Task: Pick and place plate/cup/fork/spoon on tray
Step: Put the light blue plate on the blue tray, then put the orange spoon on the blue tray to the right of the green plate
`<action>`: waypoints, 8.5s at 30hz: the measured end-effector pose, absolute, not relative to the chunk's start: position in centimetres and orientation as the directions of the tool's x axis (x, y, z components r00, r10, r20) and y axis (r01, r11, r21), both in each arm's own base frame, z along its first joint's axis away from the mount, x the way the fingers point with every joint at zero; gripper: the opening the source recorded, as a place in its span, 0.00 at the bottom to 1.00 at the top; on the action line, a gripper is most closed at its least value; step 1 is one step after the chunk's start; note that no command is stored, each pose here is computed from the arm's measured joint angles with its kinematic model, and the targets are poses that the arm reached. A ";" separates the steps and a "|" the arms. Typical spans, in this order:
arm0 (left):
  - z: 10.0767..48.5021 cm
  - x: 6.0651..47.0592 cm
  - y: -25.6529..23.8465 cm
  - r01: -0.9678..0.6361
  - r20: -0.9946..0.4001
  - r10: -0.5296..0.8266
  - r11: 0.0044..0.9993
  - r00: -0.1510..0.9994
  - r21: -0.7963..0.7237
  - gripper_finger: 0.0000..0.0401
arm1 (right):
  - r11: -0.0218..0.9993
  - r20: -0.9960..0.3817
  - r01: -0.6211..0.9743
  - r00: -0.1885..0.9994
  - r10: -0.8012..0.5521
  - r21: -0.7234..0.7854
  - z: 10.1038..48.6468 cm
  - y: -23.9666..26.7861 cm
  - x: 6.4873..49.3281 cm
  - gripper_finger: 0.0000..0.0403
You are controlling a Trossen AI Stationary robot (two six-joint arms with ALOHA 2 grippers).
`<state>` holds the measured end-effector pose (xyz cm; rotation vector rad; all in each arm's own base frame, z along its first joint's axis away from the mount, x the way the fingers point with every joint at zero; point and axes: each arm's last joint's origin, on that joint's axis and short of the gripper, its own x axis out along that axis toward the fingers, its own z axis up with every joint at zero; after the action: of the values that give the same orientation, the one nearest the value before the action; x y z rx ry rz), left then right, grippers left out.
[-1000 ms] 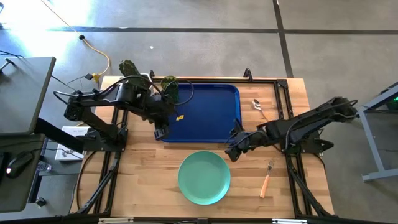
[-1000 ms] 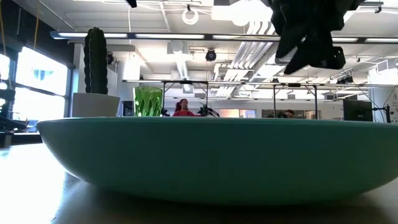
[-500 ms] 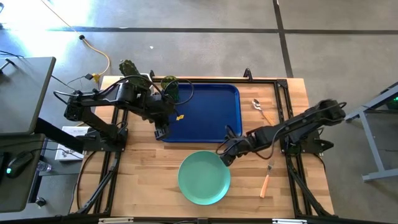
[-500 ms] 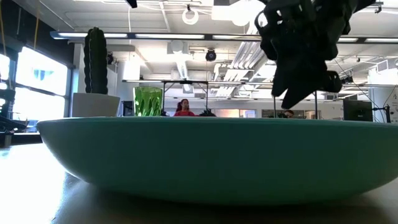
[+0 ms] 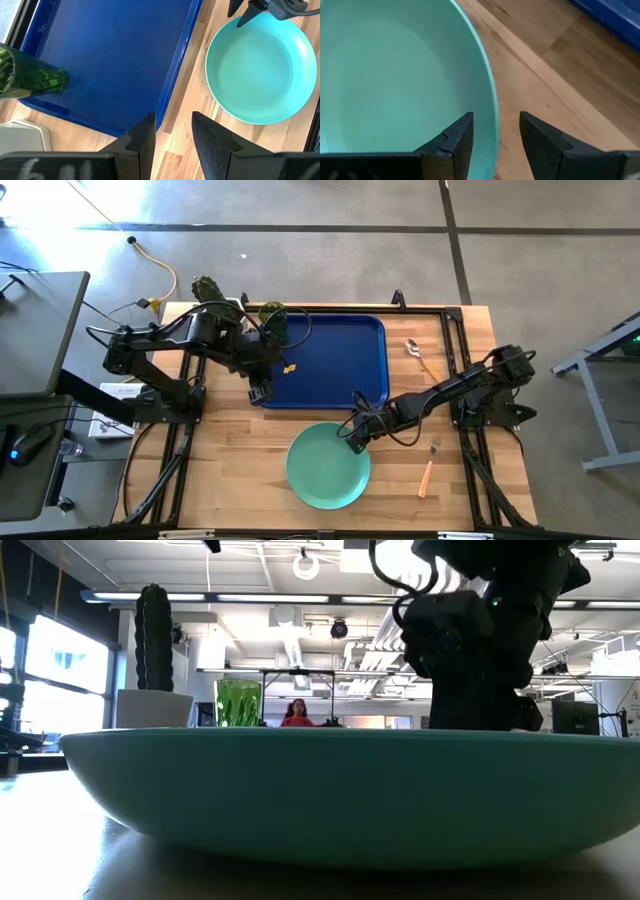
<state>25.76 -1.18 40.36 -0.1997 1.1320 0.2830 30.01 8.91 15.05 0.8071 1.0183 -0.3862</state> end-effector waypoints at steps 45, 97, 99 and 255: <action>40.4 25.7 -1.2 -0.302 -0.911 0.121 0.953 0.394 -0.004 0.29 | 0.591 -0.788 0.606 0.609 0.085 0.532 16.3 8.4 31.0 0.00; 40.7 25.8 5.5 -0.592 -0.870 0.300 0.806 0.391 0.012 0.29 | 0.707 -0.719 0.622 0.655 -0.234 0.337 27.8 -17.4 27.2 0.00; 40.7 25.7 5.8 -0.601 -0.870 0.304 0.799 0.387 0.012 0.29 | 0.699 -0.735 0.631 0.640 -0.224 0.337 27.3 -17.7 27.2 0.00; 40.8 25.0 8.9 -0.720 -0.847 0.397 0.693 0.353 0.025 0.29 | 0.704 -0.942 0.626 -0.216 -0.256 -0.335 19.9 -15.7 26.5 0.27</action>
<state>25.04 8.87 40.81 -0.3846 0.9643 0.7463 26.47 -15.67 19.92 0.3086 1.5951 -0.8320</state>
